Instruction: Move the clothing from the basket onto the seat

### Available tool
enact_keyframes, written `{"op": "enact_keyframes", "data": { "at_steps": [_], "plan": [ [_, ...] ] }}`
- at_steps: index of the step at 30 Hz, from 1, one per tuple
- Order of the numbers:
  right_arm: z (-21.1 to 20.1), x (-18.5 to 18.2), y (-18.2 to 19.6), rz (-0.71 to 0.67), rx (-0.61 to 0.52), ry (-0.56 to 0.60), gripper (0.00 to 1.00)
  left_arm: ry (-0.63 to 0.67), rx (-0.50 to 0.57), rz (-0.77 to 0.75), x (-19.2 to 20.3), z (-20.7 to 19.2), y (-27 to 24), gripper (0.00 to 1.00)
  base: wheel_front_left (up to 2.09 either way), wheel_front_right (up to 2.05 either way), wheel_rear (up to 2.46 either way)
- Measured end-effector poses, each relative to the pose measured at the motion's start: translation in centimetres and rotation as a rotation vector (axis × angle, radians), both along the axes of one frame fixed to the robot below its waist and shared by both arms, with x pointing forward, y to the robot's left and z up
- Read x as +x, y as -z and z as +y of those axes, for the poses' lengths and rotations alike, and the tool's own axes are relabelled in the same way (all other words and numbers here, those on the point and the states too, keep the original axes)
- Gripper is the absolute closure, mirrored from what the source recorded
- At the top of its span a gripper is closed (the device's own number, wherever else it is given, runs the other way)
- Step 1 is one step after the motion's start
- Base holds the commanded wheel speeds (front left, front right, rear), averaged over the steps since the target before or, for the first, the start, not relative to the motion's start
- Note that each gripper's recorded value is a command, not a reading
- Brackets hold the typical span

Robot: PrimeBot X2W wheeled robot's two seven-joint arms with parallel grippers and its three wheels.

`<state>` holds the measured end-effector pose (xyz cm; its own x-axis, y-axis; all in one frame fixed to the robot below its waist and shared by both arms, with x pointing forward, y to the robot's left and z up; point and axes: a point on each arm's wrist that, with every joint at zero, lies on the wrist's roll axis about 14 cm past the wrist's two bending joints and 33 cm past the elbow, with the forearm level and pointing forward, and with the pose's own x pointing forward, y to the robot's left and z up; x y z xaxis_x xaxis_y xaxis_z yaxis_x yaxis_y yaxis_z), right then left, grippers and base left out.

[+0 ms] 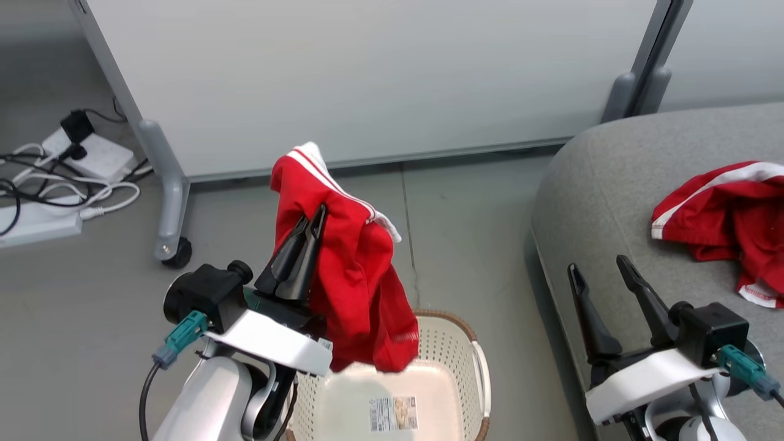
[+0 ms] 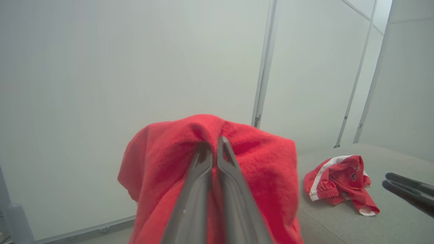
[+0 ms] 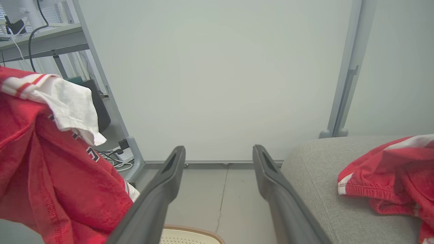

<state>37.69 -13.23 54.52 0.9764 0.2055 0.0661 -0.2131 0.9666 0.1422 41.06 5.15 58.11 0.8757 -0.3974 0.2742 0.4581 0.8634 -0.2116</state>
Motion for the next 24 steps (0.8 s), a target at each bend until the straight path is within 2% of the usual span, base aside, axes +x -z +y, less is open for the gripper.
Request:
{"op": "enact_keyframes", "data": {
  "at_steps": [9,24],
  "plan": [
    [-0.5,-1.7,-0.5,-0.01,0.012,0.015,0.0,0.005,0.012,-0.033,-2.3,0.0,-1.7,1.0,0.0,0.0,0.0],
    [0.1,-1.4,0.1,0.005,0.022,-0.001,0.0,0.005,0.03,-0.025,-2.6,0.2,-1.7,1.0,0.0,0.0,0.0]
  ]
}}
